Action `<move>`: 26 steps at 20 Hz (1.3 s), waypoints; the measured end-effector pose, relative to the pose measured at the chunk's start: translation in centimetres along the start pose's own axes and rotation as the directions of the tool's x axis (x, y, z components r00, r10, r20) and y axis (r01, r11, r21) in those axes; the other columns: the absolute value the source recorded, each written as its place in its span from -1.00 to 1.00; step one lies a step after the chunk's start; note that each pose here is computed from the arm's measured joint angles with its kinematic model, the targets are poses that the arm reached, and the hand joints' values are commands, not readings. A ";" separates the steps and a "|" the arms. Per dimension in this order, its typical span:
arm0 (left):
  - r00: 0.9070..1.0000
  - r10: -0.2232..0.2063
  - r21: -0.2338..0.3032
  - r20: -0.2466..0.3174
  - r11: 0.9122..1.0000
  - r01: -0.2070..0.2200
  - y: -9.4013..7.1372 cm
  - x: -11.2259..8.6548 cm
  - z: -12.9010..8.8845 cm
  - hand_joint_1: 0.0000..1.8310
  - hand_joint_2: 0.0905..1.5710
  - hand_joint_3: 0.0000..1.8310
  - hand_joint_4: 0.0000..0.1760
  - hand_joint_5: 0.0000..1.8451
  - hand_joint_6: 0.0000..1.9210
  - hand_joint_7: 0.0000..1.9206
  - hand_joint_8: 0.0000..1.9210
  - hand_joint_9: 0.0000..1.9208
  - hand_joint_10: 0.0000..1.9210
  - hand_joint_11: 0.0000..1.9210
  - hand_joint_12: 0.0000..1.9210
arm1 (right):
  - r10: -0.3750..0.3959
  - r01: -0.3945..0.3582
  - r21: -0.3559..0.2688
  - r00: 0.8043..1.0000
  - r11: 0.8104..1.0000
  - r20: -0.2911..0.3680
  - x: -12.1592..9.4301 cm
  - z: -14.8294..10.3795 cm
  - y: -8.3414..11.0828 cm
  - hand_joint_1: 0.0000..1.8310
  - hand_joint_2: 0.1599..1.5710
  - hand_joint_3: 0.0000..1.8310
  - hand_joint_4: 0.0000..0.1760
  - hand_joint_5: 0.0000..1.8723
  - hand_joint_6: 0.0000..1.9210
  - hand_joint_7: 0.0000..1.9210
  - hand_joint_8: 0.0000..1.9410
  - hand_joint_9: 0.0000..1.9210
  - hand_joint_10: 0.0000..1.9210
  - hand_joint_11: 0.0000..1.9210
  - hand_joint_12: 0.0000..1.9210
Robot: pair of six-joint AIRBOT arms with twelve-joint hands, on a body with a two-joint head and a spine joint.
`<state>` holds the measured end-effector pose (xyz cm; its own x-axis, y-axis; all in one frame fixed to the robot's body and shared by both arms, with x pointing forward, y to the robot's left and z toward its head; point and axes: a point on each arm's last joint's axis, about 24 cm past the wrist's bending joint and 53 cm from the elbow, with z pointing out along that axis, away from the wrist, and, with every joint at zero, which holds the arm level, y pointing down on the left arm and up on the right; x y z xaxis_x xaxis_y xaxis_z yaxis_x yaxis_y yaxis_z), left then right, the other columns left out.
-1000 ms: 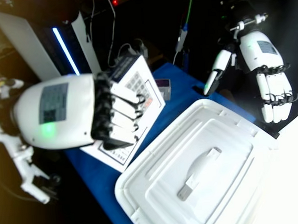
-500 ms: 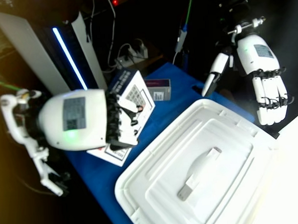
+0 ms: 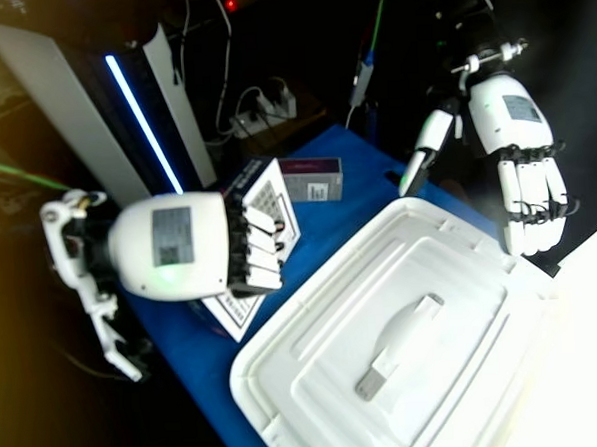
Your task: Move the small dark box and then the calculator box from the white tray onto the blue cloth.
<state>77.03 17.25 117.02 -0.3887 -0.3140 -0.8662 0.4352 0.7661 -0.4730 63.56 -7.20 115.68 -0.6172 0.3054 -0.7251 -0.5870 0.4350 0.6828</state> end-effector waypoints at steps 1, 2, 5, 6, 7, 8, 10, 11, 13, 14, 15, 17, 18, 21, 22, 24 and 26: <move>1.000 -0.001 0.000 0.001 1.000 0.001 0.0 0.0 0.0 -0.42 0.09 -1.00 -0.41 -0.89 -1.00 -0.78 -0.99 -0.81 -1.00 -1.00 -0.45 | 0.000 0.000 0.000 1.000 1.000 0.000 0.0 0.0 0.0 0.24 0.19 -1.00 -1.00 0.06 -0.64 0.08 -0.15 0.02 0.30 -0.16 0.80; 1.000 -0.003 0.001 0.002 1.000 0.003 0.0 -0.1 0.0 -0.42 0.10 -1.00 -0.44 -0.89 -1.00 -0.78 -0.99 -0.81 -1.00 -1.00 -0.44 | 0.001 -0.001 0.000 1.000 1.000 0.001 0.0 0.0 0.0 0.21 0.13 -1.00 -1.00 0.07 -0.87 0.13 -0.38 0.04 0.14 -0.19 0.72; 1.000 -0.003 0.001 0.001 1.000 0.003 0.0 0.0 0.0 -0.42 0.11 -1.00 -0.33 -0.89 -1.00 -0.78 -1.00 -0.80 -0.99 -1.00 -0.44 | 0.000 0.000 0.001 1.000 1.000 0.001 -0.1 -0.1 0.0 0.11 -0.02 -1.00 -1.00 -0.13 -1.00 0.08 -0.76 -0.14 0.13 -0.37 0.81; 1.000 -0.005 0.003 0.000 1.000 0.005 -0.1 0.1 0.0 -0.44 0.13 -1.00 -0.30 -0.90 -1.00 -0.79 -1.00 -0.81 -1.00 -1.00 -0.46 | 0.000 0.000 0.001 1.000 1.000 0.002 -0.1 -0.1 0.0 0.10 -0.04 -1.00 -1.00 -0.20 -1.00 0.01 -0.88 -0.25 -0.05 -0.52 0.73; 1.000 -0.008 0.002 -0.003 1.000 0.008 0.0 0.3 0.0 -0.45 0.14 -1.00 -0.30 -0.92 -1.00 -0.81 -1.00 -0.81 -1.00 -1.00 -0.49 | 0.000 0.000 0.002 1.000 1.000 0.003 -0.2 -0.2 0.0 0.05 -0.11 -1.00 -1.00 -0.38 -1.00 -0.15 -0.99 -0.29 -0.63 -0.71 0.44; 1.000 -0.009 0.001 -0.005 1.000 0.009 0.1 0.4 -0.1 -0.45 0.14 -1.00 -0.30 -0.92 -1.00 -0.81 -1.00 -0.81 -1.00 -1.00 -0.49 | 0.000 0.000 0.002 1.000 1.000 0.003 -0.2 -0.2 0.0 0.05 -0.11 -1.00 -1.00 -0.38 -1.00 -0.15 -0.99 -0.29 -0.63 -0.71 0.44; 1.000 -0.008 -0.003 -0.011 1.000 0.008 0.2 0.6 -0.1 -0.46 0.14 -1.00 -0.29 -0.93 -1.00 -0.81 -1.00 -0.80 -1.00 -1.00 -0.51 | 0.001 -0.001 0.001 1.000 1.000 0.001 -0.1 -0.2 0.1 0.04 -0.19 -1.00 -1.00 -0.57 -1.00 -0.34 -1.00 -0.36 -0.90 -0.81 0.33; 1.000 -0.009 -0.002 -0.011 1.000 0.009 0.2 0.6 -0.1 -0.45 0.15 -1.00 -0.24 -0.93 -1.00 -0.82 -1.00 -0.81 -1.00 -1.00 -0.55 | 0.002 -0.002 -0.002 1.000 1.000 0.000 0.0 -0.1 0.2 0.04 -0.23 -1.00 -1.00 -0.67 -1.00 -0.43 -1.00 -0.41 -0.96 -0.84 0.28; 1.000 -0.010 -0.003 -0.010 1.000 0.010 0.2 0.6 -0.1 -0.47 0.14 -1.00 -0.25 -0.94 -1.00 -0.82 -1.00 -0.81 -1.00 -1.00 -0.55 | 0.004 -0.004 -0.008 1.000 1.000 -0.002 0.2 -0.1 0.4 0.01 -0.27 -1.00 -0.96 -0.88 -1.00 -0.63 -1.00 -0.57 -1.00 -0.99 0.30; 1.000 -0.009 -0.003 -0.011 1.000 0.009 0.2 0.6 -0.1 -0.47 0.14 -1.00 -0.25 -0.94 -1.00 -0.82 -1.00 -0.81 -1.00 -1.00 -0.55 | 0.004 -0.004 -0.009 1.000 1.000 -0.002 0.2 -0.1 0.5 0.01 -0.27 -1.00 -0.96 -0.88 -1.00 -0.63 -1.00 -0.57 -1.00 -0.99 0.30; 1.000 -0.010 -0.003 -0.010 1.000 0.010 0.2 0.6 -0.1 -0.48 0.14 -1.00 -0.22 -0.94 -1.00 -0.83 -1.00 -0.81 -1.00 -1.00 -0.53 | 0.007 -0.007 -0.014 1.000 1.000 0.001 0.1 -0.1 0.6 -0.05 -0.28 -1.00 -0.69 -0.98 -1.00 -0.75 -1.00 -0.67 -1.00 -1.00 0.23; 1.000 -0.015 -0.003 -0.009 1.000 0.015 0.2 0.6 -0.1 -0.48 0.14 -1.00 -0.20 -0.94 -1.00 -0.83 -1.00 -0.80 -1.00 -1.00 -0.51 | 0.021 -0.020 -0.030 1.000 0.999 0.014 -0.2 -0.1 0.9 -0.11 -0.30 -1.00 0.05 -1.00 -1.00 -0.83 -0.99 -0.85 -0.96 -1.00 -0.32; 1.000 -0.014 -0.003 -0.010 1.000 0.014 0.2 0.6 -0.1 -0.49 0.14 -1.00 -0.22 -0.94 -1.00 -0.82 -1.00 -0.79 -1.00 -1.00 -0.47 | 0.031 -0.030 -0.034 0.999 0.999 0.022 -0.4 -0.1 1.0 -0.15 -0.31 -1.00 0.28 -1.00 -1.00 -0.87 -1.00 -0.87 -0.97 -1.00 -0.34; 1.000 -0.016 -0.003 -0.009 1.000 0.016 0.2 0.6 -0.1 -0.48 0.16 -1.00 -0.01 -0.96 -1.00 -0.83 -1.00 -0.81 -1.00 -1.00 -0.52 | 0.076 -0.068 -0.074 0.992 0.995 0.099 -3.1 -0.7 1.2 -0.12 -0.30 -1.00 -0.33 -1.00 -1.00 -1.00 -1.00 -1.00 -1.00 -1.00 -0.55; 1.000 -0.017 -0.001 -0.010 1.000 0.017 0.2 0.7 -0.1 -0.48 0.15 -1.00 0.01 -0.97 -1.00 -0.84 -1.00 -0.83 -1.00 -1.00 -0.58 | 0.106 -0.094 -0.092 0.984 0.991 0.143 -4.5 -1.2 1.3 -0.04 -0.31 -1.00 0.42 -1.00 -1.00 -1.00 -1.00 -1.00 -1.00 -1.00 -0.75; 0.999 -0.034 0.002 -0.012 0.999 0.034 0.3 1.1 -0.2 -0.47 0.11 -1.00 0.22 -0.99 -1.00 -0.84 -1.00 -0.85 -1.00 -1.00 -0.68 | 0.131 -0.108 -0.122 0.971 0.987 0.200 -6.5 -2.0 1.5 0.01 -0.26 -1.00 0.68 -1.00 -1.00 -1.00 -1.00 -1.00 -1.00 -1.00 -0.89; 0.998 -0.061 0.003 -0.003 0.998 0.061 0.5 1.2 -0.3 -0.43 0.12 -1.00 0.54 -1.00 -1.00 -0.86 -1.00 -0.87 -1.00 -1.00 -0.81 | 0.125 -0.093 -0.138 0.962 0.986 0.243 -7.6 -2.3 1.7 -0.14 -0.32 -1.00 0.30 -1.00 -1.00 -1.00 -1.00 -1.00 -1.00 -1.00 -0.57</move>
<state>76.53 17.45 115.83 -0.4169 -0.3584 -0.8353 0.4130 0.7439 -0.5254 66.01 -10.73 122.56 -0.5392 0.5542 -0.6341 -0.5937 0.2839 0.7529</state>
